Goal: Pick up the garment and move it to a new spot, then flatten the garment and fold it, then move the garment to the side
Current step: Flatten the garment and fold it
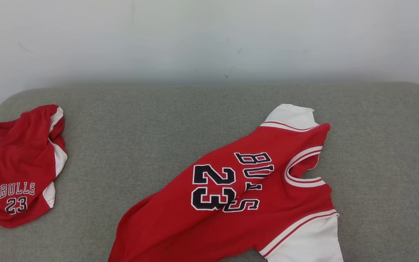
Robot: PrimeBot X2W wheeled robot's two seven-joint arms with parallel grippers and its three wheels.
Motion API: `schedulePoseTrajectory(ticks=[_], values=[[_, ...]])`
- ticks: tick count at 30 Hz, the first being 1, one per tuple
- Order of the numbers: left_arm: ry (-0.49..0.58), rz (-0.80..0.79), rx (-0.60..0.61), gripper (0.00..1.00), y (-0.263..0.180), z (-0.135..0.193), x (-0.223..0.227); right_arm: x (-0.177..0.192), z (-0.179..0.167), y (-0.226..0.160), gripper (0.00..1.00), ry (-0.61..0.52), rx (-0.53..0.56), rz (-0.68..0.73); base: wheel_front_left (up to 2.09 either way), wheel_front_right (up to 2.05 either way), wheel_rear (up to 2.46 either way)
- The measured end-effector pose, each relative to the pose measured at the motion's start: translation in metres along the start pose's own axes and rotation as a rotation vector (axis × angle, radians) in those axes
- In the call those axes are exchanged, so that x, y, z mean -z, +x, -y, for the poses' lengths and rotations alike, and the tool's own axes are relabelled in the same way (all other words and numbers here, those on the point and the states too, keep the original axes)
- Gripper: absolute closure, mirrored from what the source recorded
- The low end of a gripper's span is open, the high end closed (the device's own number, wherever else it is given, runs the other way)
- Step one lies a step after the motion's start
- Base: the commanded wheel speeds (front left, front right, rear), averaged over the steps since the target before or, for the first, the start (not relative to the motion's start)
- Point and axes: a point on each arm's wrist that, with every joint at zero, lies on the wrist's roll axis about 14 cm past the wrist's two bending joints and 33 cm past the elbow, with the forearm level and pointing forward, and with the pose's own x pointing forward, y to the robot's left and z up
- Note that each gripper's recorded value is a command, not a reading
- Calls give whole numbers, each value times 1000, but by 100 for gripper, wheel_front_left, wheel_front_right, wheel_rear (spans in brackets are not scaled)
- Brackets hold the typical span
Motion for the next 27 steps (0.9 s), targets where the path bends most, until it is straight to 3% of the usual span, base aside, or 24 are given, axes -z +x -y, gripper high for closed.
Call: schedulePoseTrajectory(ticks=[1, 2, 15, 21, 27], values=[[0, -7, -1, 56, 0, 0, 2, 1, -1, 1, 31, 5, -3, -6, 0, 0, 0], [0, -12, -2, 100, 1, -1, 3, 2, -3, 1, 100, 10, -7, -10, 0, 0, 0], [-27, 16, 10, 100, 7, 2, -7, -15, -7, 3, 100, 35, -19, 48, 0, 0, 0], [-22, 137, 54, 100, 21, 15, -48, -75, -13, 13, 100, 11, -50, 230, 0, 0, 0], [60, 316, 171, 100, 57, 43, -131, -161, -9, 30, 100, -15, -86, 418, 0, 0, 0]])
